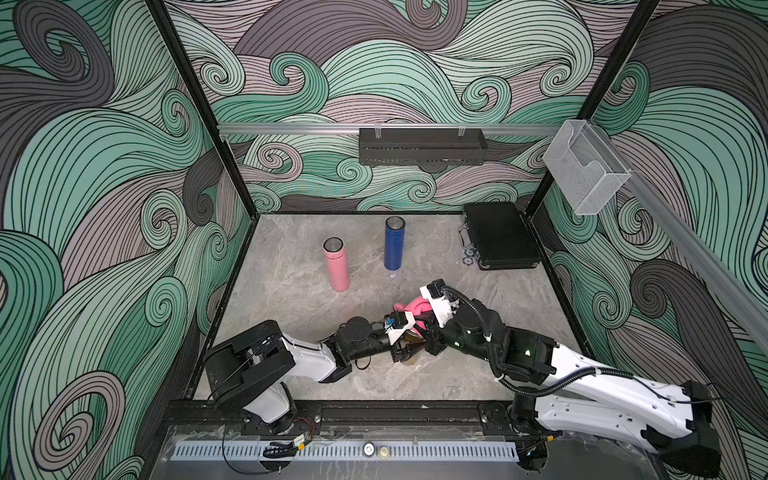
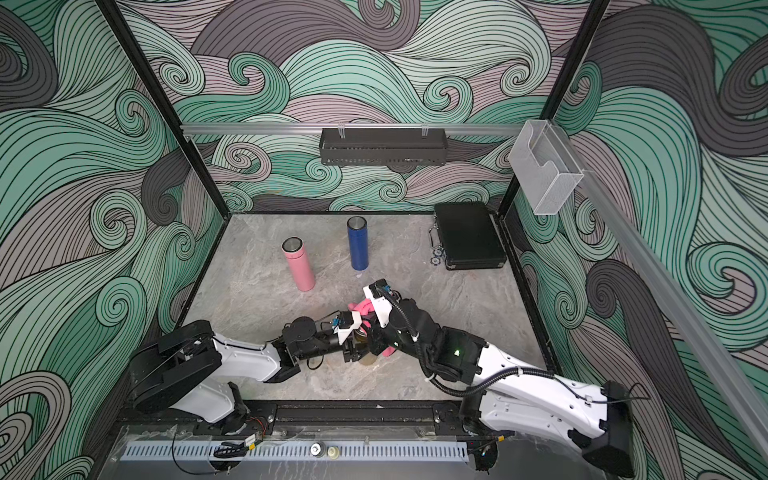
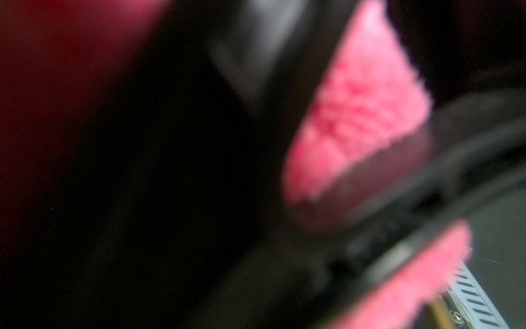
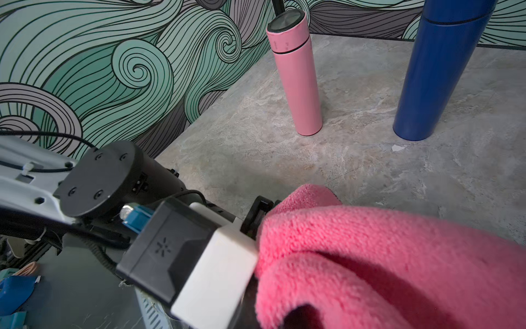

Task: Wipe the surface of the thermos
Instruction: Wipe the dirt from the surface of the thermos, then pick up the thermos from the center of the board.

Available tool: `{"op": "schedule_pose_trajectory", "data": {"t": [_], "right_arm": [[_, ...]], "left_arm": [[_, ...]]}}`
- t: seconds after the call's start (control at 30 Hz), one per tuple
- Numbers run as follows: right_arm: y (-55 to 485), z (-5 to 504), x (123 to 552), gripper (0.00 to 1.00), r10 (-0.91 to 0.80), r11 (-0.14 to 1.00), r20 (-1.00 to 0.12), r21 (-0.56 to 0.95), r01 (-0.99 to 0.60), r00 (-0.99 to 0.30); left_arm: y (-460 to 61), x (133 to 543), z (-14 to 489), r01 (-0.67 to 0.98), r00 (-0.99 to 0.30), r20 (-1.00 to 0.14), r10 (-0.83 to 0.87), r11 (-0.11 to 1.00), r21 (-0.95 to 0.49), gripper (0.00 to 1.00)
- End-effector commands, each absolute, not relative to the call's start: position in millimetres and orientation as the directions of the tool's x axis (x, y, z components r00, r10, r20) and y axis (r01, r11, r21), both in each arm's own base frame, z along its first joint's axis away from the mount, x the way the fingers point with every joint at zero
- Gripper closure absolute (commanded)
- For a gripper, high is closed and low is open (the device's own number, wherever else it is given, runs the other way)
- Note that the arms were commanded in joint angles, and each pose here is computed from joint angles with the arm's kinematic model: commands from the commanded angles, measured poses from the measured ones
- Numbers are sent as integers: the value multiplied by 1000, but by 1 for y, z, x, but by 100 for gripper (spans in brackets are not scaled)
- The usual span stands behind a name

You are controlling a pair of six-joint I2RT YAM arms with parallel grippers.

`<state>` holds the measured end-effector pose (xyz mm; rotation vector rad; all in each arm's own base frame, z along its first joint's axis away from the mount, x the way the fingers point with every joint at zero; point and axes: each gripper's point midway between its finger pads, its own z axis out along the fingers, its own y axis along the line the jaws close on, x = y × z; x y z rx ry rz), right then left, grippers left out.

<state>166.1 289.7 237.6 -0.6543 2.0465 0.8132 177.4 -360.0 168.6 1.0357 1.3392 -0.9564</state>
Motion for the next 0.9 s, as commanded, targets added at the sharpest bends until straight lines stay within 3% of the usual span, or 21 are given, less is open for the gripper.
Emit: {"op": "schedule_pose_trajectory", "data": {"t": [0.0,0.37,0.6,0.73,0.87], "right_arm": [[280,181,147,100,-328,676,-729,263,-689,-601],[211,161,183,100,-221,845,-709,204,-494,-669],[185,159,202,100,-94,906,-736,215,-364,-670],[202,165,205,100,10,858,-768,336,-389,-641],[237,192,198,100,167,677,-793,525,-517,-587]], "left_arm": [[-362,180,211,950,122,-990,-67,299,96,100],[-355,182,218,940,125,-989,-77,329,93,100],[-325,218,266,821,132,-988,-77,567,65,100],[-305,222,331,778,88,-994,-70,628,24,100],[-276,223,396,720,47,-981,-190,687,-99,100]]}}
